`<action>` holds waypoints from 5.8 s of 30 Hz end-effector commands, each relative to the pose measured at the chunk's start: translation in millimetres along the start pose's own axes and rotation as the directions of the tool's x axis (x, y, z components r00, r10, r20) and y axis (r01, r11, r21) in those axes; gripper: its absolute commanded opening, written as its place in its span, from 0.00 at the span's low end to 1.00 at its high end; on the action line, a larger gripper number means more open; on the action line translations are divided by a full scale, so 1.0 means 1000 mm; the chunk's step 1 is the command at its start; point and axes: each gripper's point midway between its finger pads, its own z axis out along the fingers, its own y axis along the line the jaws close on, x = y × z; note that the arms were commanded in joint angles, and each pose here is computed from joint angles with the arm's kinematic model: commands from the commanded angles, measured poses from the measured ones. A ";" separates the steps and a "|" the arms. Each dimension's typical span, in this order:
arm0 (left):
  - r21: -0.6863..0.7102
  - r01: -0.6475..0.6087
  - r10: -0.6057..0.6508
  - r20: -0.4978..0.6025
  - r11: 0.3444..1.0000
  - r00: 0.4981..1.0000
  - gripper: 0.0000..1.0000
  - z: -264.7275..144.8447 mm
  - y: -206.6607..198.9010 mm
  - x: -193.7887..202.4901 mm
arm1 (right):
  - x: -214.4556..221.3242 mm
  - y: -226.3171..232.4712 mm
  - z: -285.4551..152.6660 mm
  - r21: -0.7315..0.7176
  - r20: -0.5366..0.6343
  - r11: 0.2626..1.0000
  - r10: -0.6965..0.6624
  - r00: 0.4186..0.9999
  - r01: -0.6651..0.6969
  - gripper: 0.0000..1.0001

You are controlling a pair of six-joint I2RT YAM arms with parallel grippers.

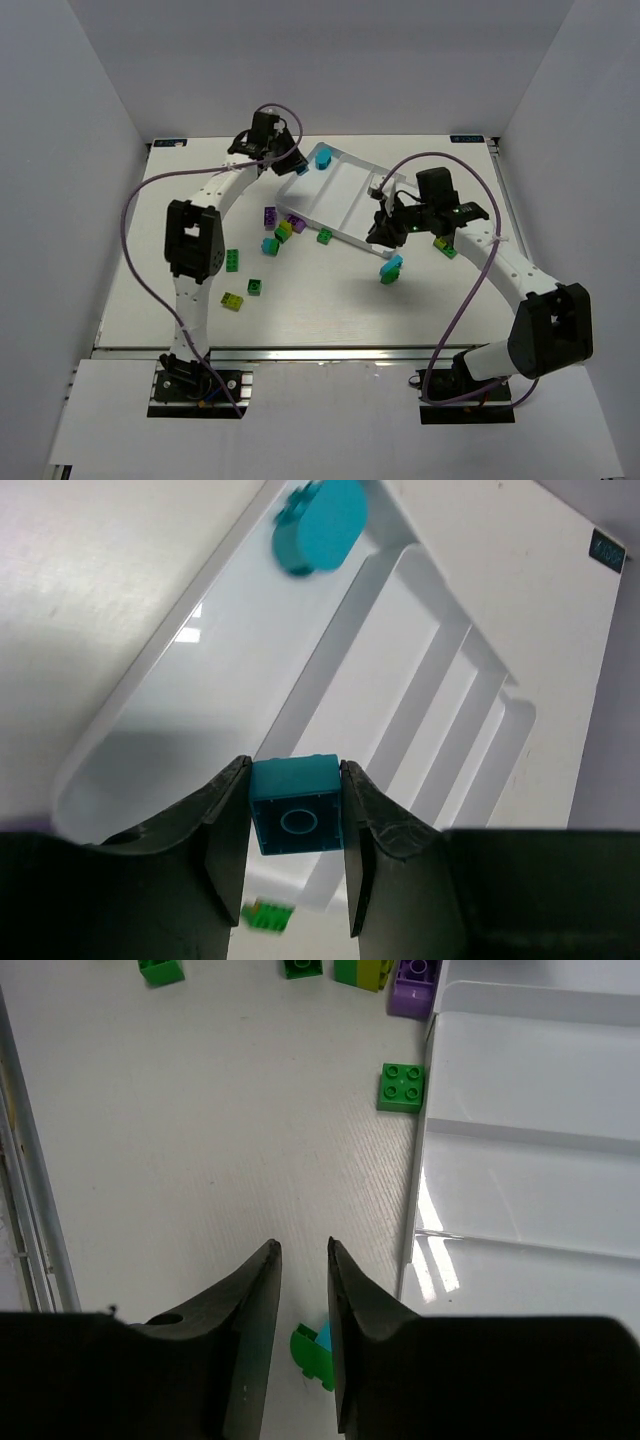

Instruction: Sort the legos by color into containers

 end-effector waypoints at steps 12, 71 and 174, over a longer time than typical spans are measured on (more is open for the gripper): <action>0.079 0.002 -0.002 0.003 0.997 1.000 0.56 0.054 -0.033 -0.023 | 0.006 -0.021 -0.019 0.115 -0.011 0.990 0.082 0.997 -0.080 0.61; 0.089 0.130 -0.155 0.399 0.988 0.904 0.98 -0.231 0.047 0.044 | 0.172 -0.013 0.027 0.512 -0.373 0.790 0.557 0.742 -0.336 0.67; 0.400 -0.115 0.143 -0.041 0.909 0.989 0.00 -0.121 -0.056 0.072 | -0.002 0.029 0.005 0.084 0.081 0.983 -0.168 0.982 0.161 0.00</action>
